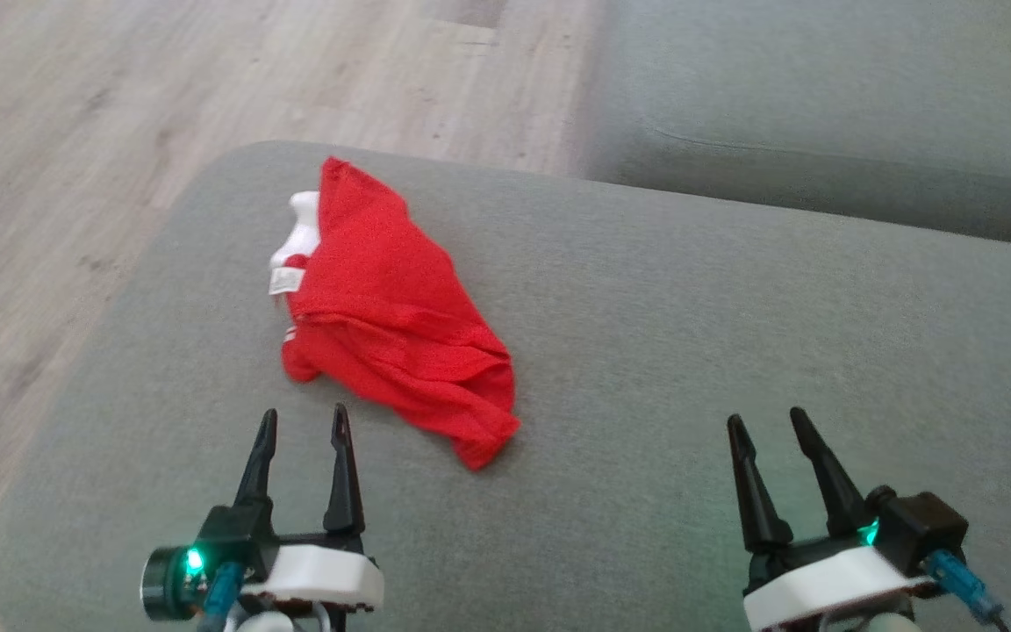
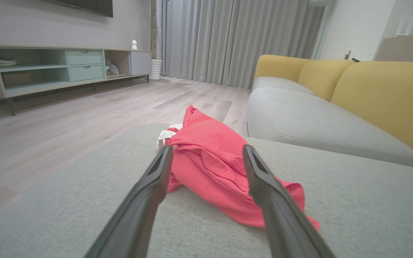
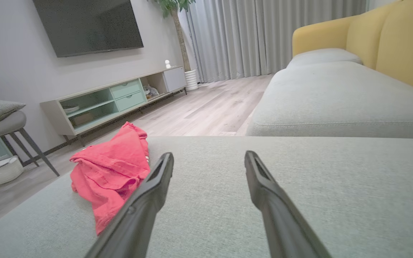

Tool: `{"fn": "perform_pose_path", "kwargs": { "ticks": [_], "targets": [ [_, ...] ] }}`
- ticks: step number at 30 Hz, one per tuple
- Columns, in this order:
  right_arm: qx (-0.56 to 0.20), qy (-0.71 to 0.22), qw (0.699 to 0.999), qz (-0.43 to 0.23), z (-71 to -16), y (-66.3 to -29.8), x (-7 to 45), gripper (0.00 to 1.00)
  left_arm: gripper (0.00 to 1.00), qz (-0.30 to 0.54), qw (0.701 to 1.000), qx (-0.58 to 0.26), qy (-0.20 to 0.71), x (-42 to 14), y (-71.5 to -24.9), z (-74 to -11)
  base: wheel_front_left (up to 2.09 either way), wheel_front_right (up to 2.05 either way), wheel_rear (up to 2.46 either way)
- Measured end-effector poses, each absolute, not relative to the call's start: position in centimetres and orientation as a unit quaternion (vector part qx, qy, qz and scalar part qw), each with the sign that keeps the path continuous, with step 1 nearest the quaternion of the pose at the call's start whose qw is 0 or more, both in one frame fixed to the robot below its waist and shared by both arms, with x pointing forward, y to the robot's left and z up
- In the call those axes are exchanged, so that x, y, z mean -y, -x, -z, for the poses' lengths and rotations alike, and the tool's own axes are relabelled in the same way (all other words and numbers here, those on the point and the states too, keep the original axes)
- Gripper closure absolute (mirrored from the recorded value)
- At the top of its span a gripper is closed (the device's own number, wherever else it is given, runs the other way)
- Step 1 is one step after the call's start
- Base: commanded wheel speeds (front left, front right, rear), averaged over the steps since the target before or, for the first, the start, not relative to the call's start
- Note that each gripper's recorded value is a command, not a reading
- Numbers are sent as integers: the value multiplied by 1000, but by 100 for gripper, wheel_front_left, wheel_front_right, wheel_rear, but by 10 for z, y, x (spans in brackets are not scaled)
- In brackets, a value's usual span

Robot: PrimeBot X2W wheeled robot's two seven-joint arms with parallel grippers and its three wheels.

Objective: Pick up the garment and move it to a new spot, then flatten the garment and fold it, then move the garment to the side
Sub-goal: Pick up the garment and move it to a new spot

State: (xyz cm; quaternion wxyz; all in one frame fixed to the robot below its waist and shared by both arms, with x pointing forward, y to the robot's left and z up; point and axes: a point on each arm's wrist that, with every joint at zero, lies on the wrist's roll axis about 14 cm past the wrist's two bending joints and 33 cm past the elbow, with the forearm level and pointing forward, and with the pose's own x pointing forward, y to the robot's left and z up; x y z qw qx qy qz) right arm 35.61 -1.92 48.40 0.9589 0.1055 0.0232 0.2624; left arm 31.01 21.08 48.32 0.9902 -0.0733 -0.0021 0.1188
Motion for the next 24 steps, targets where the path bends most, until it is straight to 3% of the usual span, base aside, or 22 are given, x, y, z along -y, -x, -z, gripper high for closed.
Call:
{"fn": "perform_pose_path", "kwargs": {
  "ticks": [10,24],
  "targets": [
    [-30,-108,943,-314,-485,-350,-15,0,0,-170,983,8,72,-241,-288,-483,0,0,0],
    [-39,-109,946,-303,-477,-353,-8,0,0,-172,983,-5,60,-253,-294,-477,0,0,0]
  ]
}}
